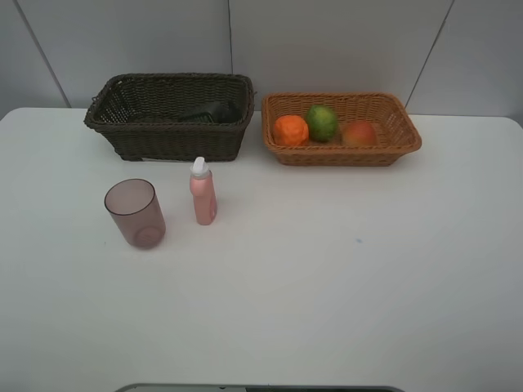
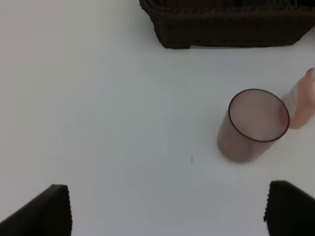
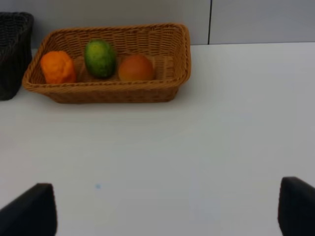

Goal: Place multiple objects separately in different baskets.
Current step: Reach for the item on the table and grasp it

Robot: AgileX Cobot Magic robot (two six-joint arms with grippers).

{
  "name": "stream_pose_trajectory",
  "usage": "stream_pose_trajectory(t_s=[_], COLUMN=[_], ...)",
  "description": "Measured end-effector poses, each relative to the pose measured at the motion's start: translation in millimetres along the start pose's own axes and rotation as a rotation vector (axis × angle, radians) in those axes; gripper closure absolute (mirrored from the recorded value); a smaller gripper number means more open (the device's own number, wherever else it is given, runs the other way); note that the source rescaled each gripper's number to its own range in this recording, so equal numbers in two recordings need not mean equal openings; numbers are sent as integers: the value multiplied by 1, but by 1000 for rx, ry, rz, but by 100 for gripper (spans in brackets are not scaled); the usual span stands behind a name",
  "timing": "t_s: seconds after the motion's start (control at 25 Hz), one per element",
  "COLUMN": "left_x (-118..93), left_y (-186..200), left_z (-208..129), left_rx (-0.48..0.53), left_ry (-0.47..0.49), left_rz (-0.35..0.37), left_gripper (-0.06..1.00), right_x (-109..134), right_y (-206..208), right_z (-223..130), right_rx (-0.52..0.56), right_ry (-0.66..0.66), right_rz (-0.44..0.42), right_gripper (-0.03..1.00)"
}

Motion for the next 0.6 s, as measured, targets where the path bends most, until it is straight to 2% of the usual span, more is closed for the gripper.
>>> stream_pose_trajectory(t_s=[0.32,0.6], left_x=[9,9], left_y=[-68,-121], left_z=[67,78], left_rx=[215,380], left_ry=[17,5], left_rz=[-98,-159], left_gripper=[-5,-5], right_x=[0,0], right_y=[0,0], right_z=[0,0], right_rx=[0,0], right_ry=[0,0], right_rz=[0,0], right_gripper=[-3,-3])
Point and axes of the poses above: a point on each arm's last joint axis where the gripper is mounted, y pointing back along that axis away from the gripper, x along the wrist's bending axis when the last joint is at zero, z = x × y, the point moved 1 cm from there along -y, pointing out along that axis toward the gripper, and after that the axes turned 14 degrees about -y, right-handed, at the moved point
